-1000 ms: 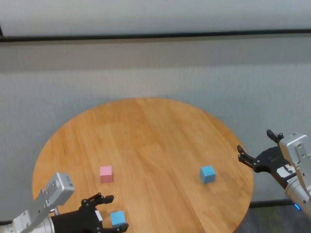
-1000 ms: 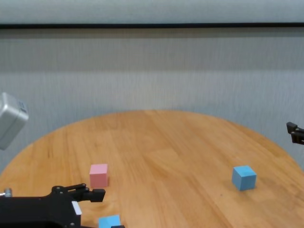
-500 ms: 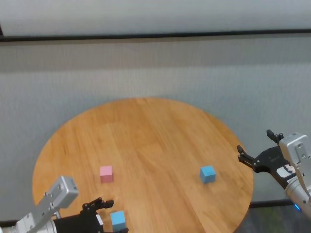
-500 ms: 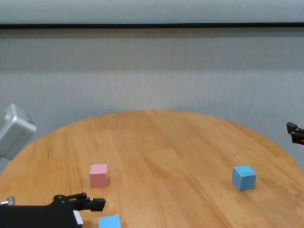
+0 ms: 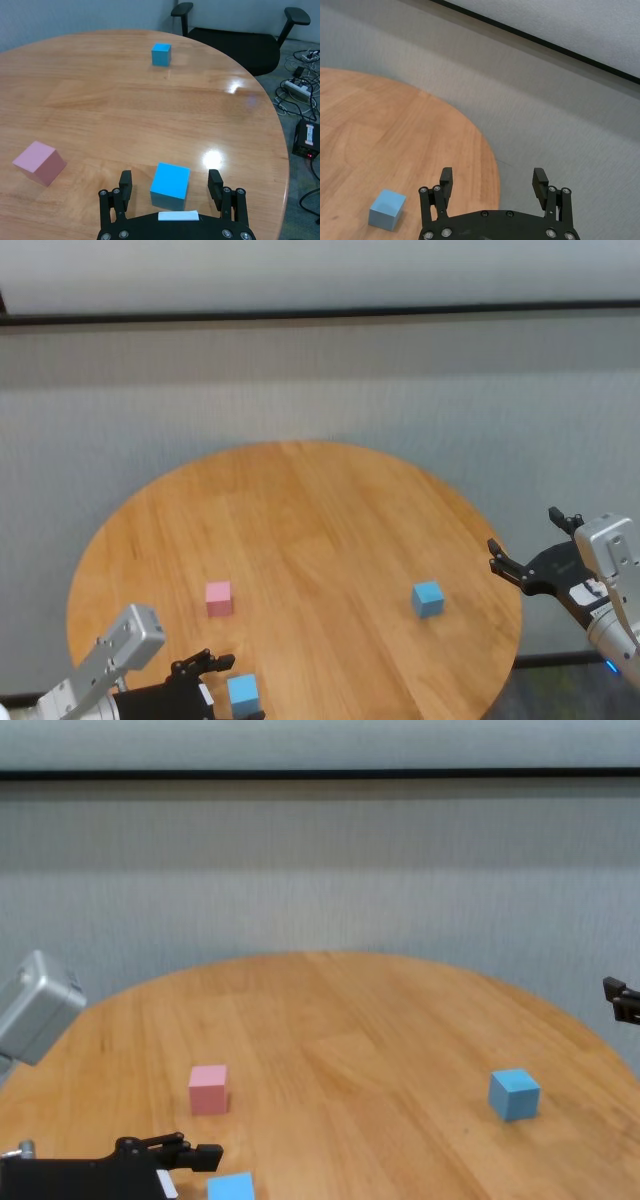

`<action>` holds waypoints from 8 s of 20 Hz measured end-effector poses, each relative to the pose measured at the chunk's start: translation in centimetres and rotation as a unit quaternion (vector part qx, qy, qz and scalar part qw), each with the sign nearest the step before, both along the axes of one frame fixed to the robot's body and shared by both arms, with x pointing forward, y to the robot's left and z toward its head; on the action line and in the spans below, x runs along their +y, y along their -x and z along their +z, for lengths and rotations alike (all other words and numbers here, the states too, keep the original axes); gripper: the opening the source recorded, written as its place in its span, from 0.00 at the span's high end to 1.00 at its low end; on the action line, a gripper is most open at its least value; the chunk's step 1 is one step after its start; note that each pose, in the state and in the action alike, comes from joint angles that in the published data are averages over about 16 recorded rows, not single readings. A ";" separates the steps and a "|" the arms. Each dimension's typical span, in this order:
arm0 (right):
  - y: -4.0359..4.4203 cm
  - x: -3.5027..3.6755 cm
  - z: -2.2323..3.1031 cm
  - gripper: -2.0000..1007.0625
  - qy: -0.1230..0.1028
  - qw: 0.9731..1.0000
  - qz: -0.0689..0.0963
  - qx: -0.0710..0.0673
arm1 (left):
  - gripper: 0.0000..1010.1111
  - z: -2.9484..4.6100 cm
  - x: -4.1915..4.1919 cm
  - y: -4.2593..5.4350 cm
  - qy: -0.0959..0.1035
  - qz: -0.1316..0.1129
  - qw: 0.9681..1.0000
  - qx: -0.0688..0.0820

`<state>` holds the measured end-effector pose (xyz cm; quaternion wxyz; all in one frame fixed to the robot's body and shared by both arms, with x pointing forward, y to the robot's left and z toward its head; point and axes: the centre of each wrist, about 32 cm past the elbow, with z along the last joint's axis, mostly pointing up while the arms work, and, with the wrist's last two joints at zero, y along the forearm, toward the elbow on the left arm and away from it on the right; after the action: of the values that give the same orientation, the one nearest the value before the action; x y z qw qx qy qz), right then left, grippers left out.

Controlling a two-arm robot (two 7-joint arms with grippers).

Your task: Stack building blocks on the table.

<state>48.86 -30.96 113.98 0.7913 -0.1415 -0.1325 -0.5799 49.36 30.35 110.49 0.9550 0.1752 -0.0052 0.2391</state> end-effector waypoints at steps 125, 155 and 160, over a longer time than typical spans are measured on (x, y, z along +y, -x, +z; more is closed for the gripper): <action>0.00 0.00 0.00 0.00 0.000 1.000 0.000 0.000 | 0.58 0.33 -13.78 -8.88 -0.029 0.147 0.989 -0.014; 0.00 0.00 0.00 0.00 0.000 1.000 0.000 0.000 | 0.01 5.18 -7.71 -3.98 -0.001 0.125 0.988 -0.095; 0.00 0.00 0.00 0.00 0.000 1.000 0.000 0.000 | 0.01 5.95 -5.25 -2.64 0.000 0.123 0.987 -0.105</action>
<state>48.86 -30.97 113.98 0.7913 -0.1415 -0.1325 -0.5799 51.99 25.11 116.44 0.9125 0.1488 -0.0839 0.3716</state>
